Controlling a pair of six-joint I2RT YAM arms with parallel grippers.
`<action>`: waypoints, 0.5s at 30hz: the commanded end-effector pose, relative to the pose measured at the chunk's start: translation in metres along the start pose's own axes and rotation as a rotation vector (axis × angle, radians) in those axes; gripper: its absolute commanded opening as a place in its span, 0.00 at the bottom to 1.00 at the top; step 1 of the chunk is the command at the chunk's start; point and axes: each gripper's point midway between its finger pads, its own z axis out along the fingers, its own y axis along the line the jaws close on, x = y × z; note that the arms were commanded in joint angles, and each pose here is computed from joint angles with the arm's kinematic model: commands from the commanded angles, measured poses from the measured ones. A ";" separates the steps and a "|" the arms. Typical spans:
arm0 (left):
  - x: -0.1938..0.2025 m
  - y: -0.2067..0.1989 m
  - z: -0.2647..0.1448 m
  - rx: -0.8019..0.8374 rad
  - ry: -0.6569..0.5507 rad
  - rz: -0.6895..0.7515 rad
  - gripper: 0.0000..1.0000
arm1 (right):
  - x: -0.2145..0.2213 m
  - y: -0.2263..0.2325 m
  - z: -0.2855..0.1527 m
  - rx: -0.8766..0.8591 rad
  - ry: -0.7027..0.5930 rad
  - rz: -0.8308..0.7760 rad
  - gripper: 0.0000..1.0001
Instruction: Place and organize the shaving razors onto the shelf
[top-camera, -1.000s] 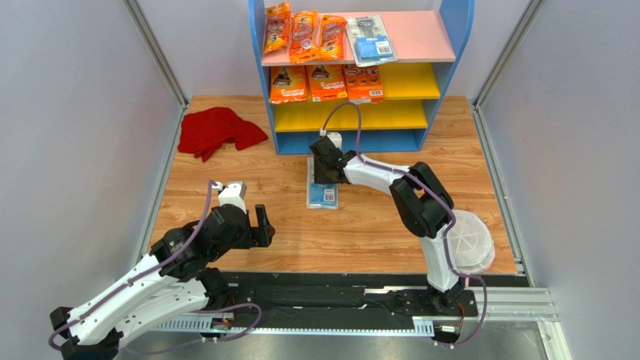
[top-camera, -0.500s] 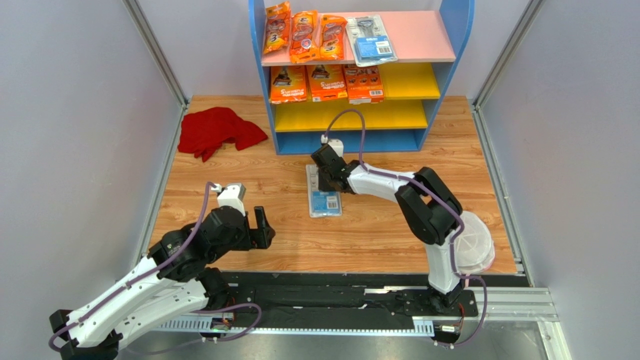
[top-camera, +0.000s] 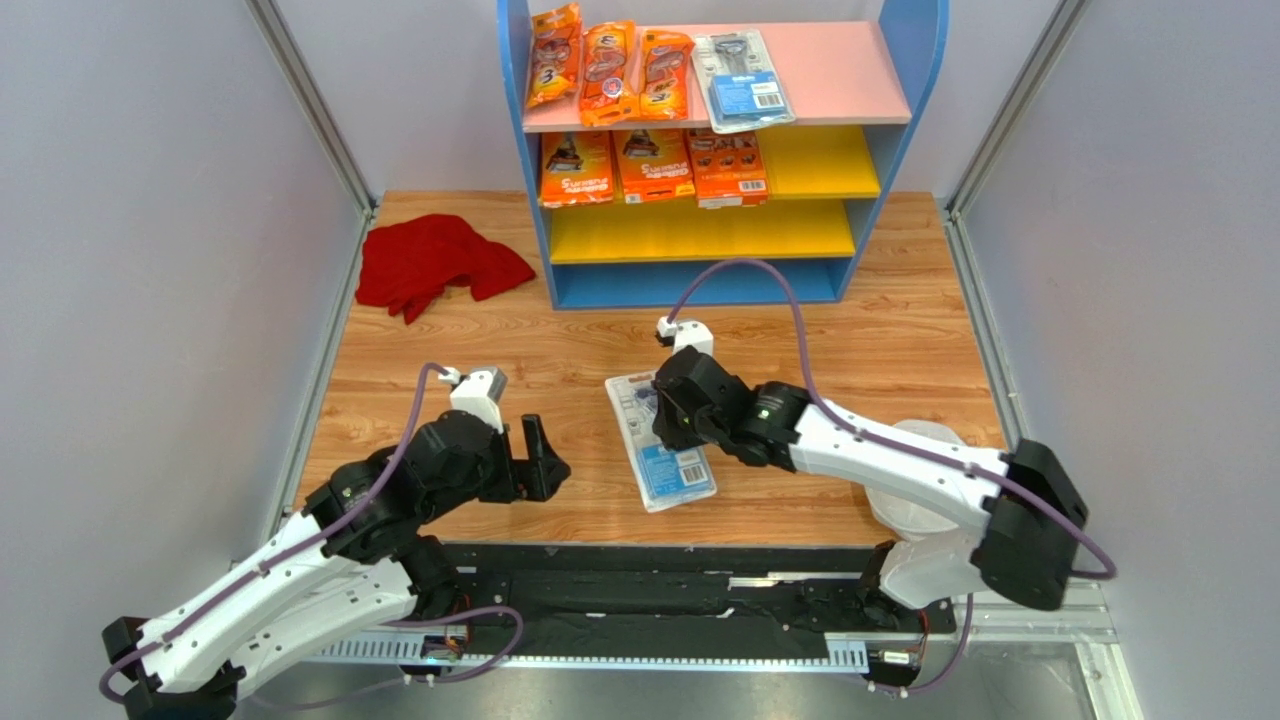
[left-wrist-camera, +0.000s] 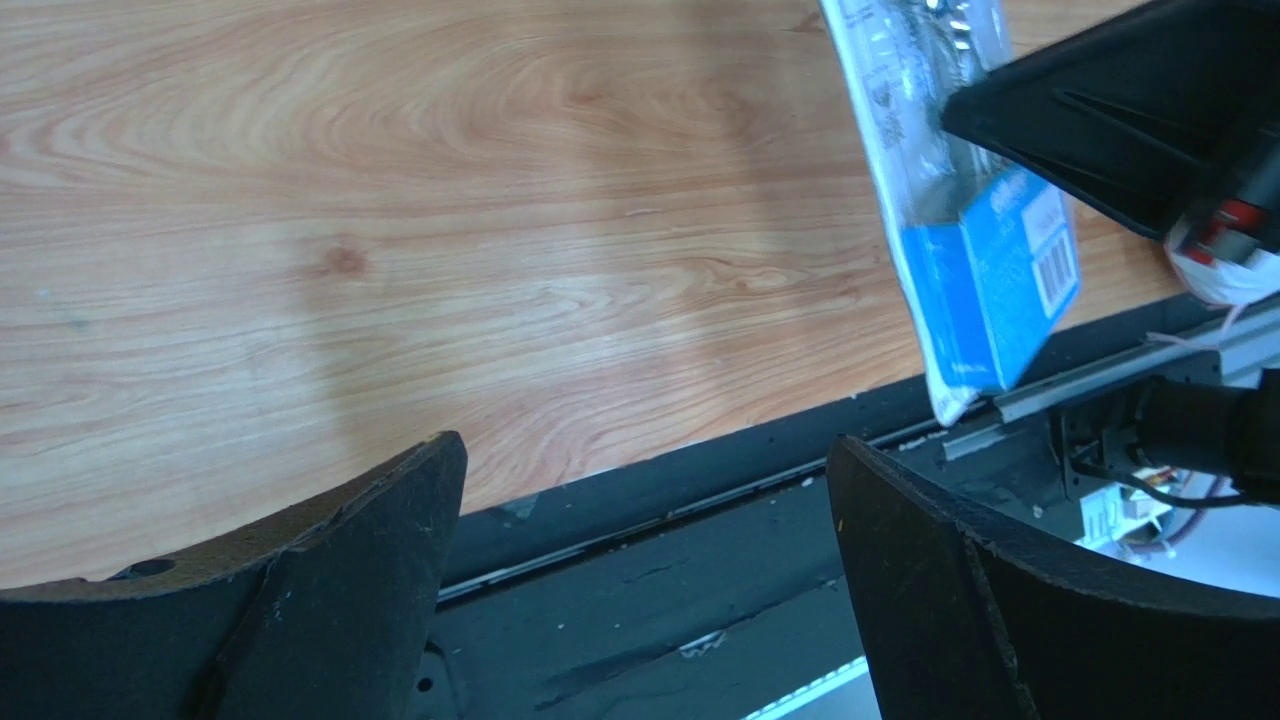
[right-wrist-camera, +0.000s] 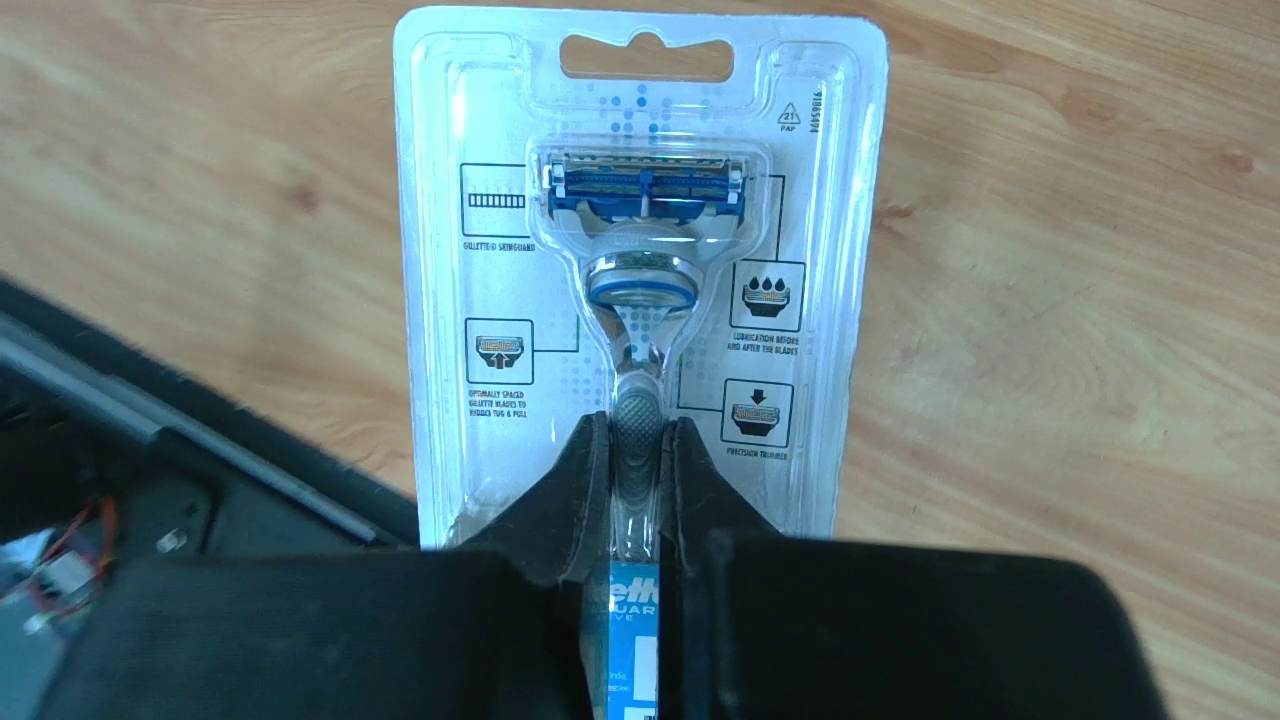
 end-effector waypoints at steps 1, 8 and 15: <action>-0.001 -0.034 0.006 0.152 0.018 -0.025 0.99 | 0.005 0.009 -0.036 -0.058 -0.033 0.041 0.00; 0.000 -0.071 0.008 0.359 0.013 -0.101 0.99 | 0.013 0.018 -0.065 -0.110 -0.069 0.058 0.00; -0.001 -0.097 0.008 0.496 0.021 -0.182 0.99 | 0.012 0.030 -0.076 -0.130 -0.081 0.045 0.00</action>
